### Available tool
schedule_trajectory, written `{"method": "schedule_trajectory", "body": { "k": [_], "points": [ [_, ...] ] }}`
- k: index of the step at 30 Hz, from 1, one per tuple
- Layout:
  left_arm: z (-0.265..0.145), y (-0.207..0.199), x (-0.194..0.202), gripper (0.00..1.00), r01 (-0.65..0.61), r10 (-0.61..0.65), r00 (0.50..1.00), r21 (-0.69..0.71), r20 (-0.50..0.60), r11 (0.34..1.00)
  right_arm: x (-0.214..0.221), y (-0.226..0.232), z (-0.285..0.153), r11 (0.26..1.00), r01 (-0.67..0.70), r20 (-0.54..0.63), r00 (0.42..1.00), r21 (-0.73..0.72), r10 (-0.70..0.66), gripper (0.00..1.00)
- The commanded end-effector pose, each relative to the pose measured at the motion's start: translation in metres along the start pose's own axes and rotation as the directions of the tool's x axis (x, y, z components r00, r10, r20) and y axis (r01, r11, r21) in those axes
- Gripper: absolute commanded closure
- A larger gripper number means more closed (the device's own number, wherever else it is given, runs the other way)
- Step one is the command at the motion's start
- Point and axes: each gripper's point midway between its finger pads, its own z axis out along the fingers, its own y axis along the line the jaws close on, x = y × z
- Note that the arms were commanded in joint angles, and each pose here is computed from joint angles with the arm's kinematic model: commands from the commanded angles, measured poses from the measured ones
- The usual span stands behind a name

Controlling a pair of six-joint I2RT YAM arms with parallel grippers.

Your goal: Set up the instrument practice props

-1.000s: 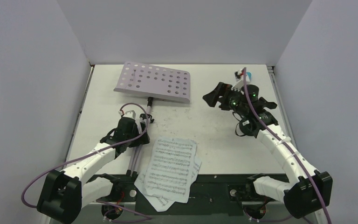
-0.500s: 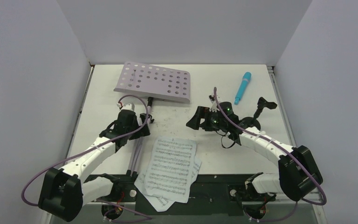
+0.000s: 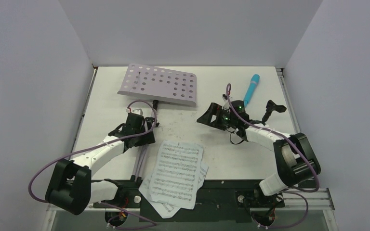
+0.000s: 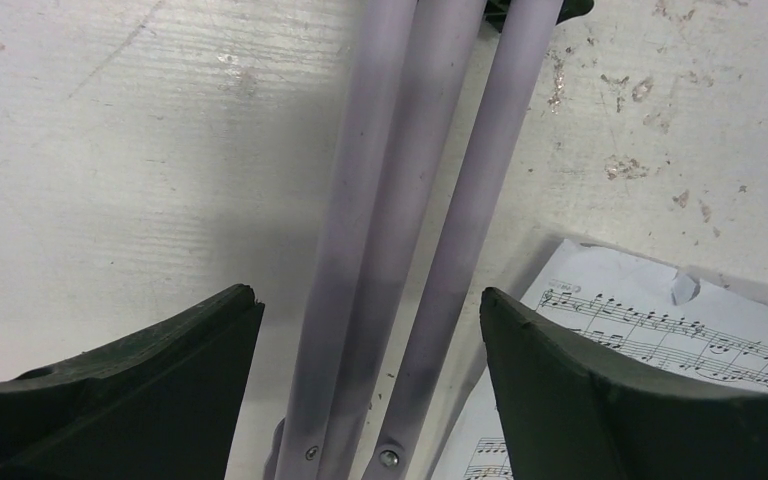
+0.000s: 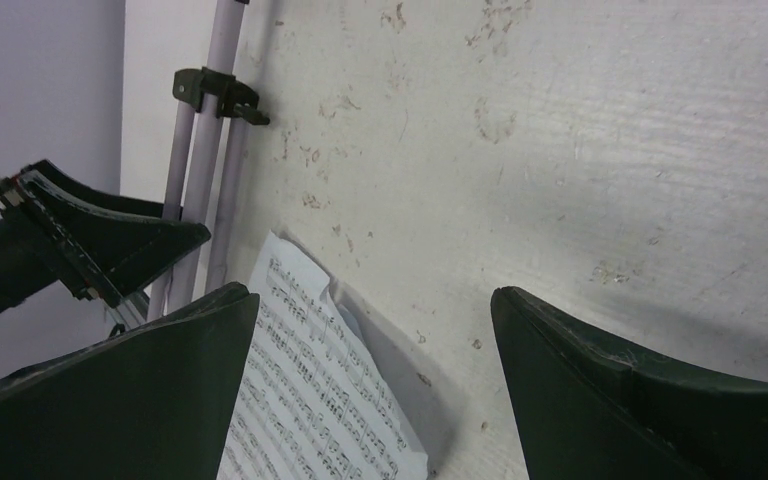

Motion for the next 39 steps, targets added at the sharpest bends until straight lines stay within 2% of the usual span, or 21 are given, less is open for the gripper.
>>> {"method": "schedule_trajectory", "body": {
  "k": [1,4,11,18,21,23,33,37,39],
  "points": [
    [0.006,-0.014,-0.006,0.24,-0.003,0.002,1.0,0.058,0.011,0.998,-0.057,0.027,0.008,0.99,0.028,0.124,0.992,-0.139,-0.01,0.1],
    [0.011,-0.014,-0.002,0.31,0.002,-0.002,1.0,0.049,-0.011,0.999,-0.076,0.02,0.023,0.989,0.006,0.158,0.987,-0.151,0.018,0.1],
    [0.016,-0.007,0.007,0.62,-0.003,0.004,0.999,0.024,-0.038,1.0,-0.105,0.001,0.062,0.972,-0.091,0.162,0.979,-0.216,0.128,0.07],
    [0.013,-0.008,0.007,0.91,-0.002,0.003,1.0,0.046,-0.012,0.999,-0.114,-0.021,0.107,0.951,-0.186,0.085,0.973,-0.248,0.213,0.02],
    [0.012,-0.009,0.007,1.0,-0.003,0.003,1.0,0.06,-0.001,0.998,-0.117,-0.027,0.12,0.942,-0.215,0.064,0.969,-0.257,0.239,0.02],
    [0.011,-0.01,0.007,1.0,-0.004,0.004,1.0,0.068,0.001,0.998,-0.117,-0.029,0.128,0.933,-0.24,0.05,0.964,-0.27,0.262,0.01],
    [0.004,-0.019,0.007,1.0,-0.031,0.026,0.999,0.153,0.038,0.988,-0.13,-0.022,0.155,0.897,-0.293,0.006,0.95,-0.331,0.313,0.09],
    [0.0,-0.02,0.006,1.0,-0.033,0.024,0.998,0.166,0.054,0.986,-0.121,-0.014,0.169,0.891,-0.295,-0.043,0.953,-0.344,0.299,0.19],
    [0.0,-0.02,0.006,1.0,-0.031,0.021,0.998,0.168,0.06,0.985,-0.113,-0.013,0.177,0.885,-0.306,-0.069,0.951,-0.35,0.302,0.28]
  ]
}}
